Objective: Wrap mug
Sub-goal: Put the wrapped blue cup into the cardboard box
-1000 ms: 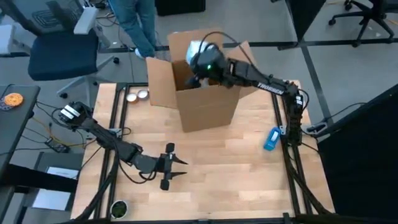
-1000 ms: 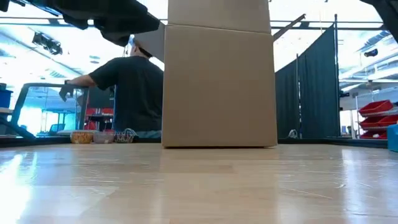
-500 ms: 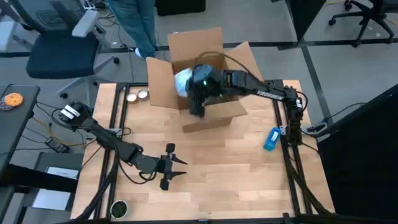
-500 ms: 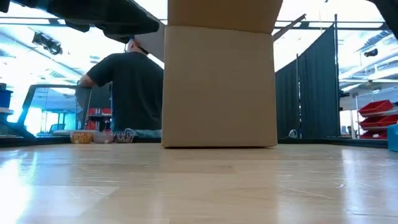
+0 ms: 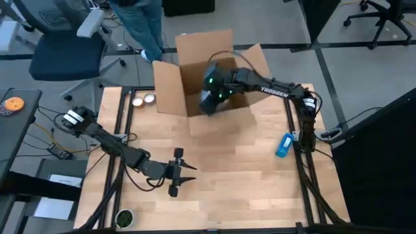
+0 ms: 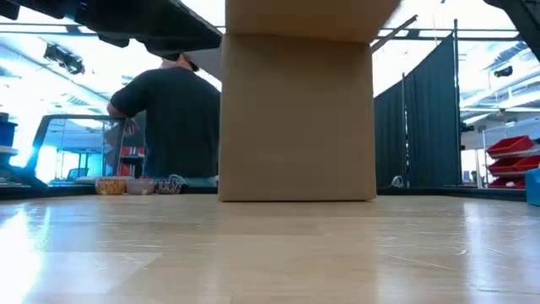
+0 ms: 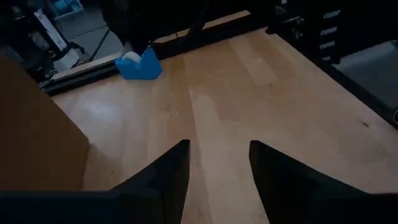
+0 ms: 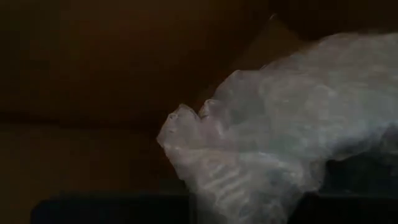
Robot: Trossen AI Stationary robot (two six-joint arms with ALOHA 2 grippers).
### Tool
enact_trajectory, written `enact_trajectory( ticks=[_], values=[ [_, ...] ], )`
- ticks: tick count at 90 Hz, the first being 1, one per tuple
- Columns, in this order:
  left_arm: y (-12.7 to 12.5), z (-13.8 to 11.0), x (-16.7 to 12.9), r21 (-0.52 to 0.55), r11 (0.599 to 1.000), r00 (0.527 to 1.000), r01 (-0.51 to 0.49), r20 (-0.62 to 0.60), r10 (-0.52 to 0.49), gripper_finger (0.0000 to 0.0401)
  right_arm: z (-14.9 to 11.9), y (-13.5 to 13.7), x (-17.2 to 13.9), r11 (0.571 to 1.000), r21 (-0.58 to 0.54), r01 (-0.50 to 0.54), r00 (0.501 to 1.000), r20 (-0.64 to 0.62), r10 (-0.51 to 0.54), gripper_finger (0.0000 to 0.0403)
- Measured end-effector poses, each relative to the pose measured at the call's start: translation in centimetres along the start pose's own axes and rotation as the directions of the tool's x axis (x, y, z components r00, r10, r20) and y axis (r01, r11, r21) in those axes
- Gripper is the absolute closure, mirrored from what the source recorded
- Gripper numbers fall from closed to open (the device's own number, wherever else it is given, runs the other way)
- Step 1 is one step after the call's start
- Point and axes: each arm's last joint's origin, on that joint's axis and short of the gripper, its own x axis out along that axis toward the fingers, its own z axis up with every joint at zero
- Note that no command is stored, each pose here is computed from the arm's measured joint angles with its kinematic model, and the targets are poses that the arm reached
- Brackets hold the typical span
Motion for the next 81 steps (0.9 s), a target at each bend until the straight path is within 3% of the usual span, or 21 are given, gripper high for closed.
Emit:
enact_trajectory(
  ticks=[27, 49, 69, 81],
  values=[
    [0.0, 0.1, 0.0, -0.003, 1.000, 1.000, 0.000, 0.006, 0.001, 0.0249, 0.4, -1.7, 1.6, 0.989, 0.145, -0.036, 0.998, 0.049, 0.029, 0.0382],
    [0.0, 0.1, 0.0, -0.006, 1.000, 1.000, 0.000, 0.006, 0.000, 0.0249, 2.7, -1.3, 1.3, 0.966, 0.177, -0.190, 0.953, 0.269, 0.138, 0.0382],
    [0.0, 0.1, 0.0, -0.007, 1.000, 1.000, -0.001, 0.006, 0.001, 0.0249, 2.5, -3.6, 4.3, 0.944, 0.328, -0.027, 0.977, 0.209, -0.045, 0.0383],
    [0.0, 0.1, 0.0, -0.009, 1.000, 1.000, -0.001, 0.011, 0.001, 0.0249, 2.0, -4.3, 6.2, 0.926, 0.378, 0.015, 0.990, 0.127, -0.068, 0.0383]
  ],
)
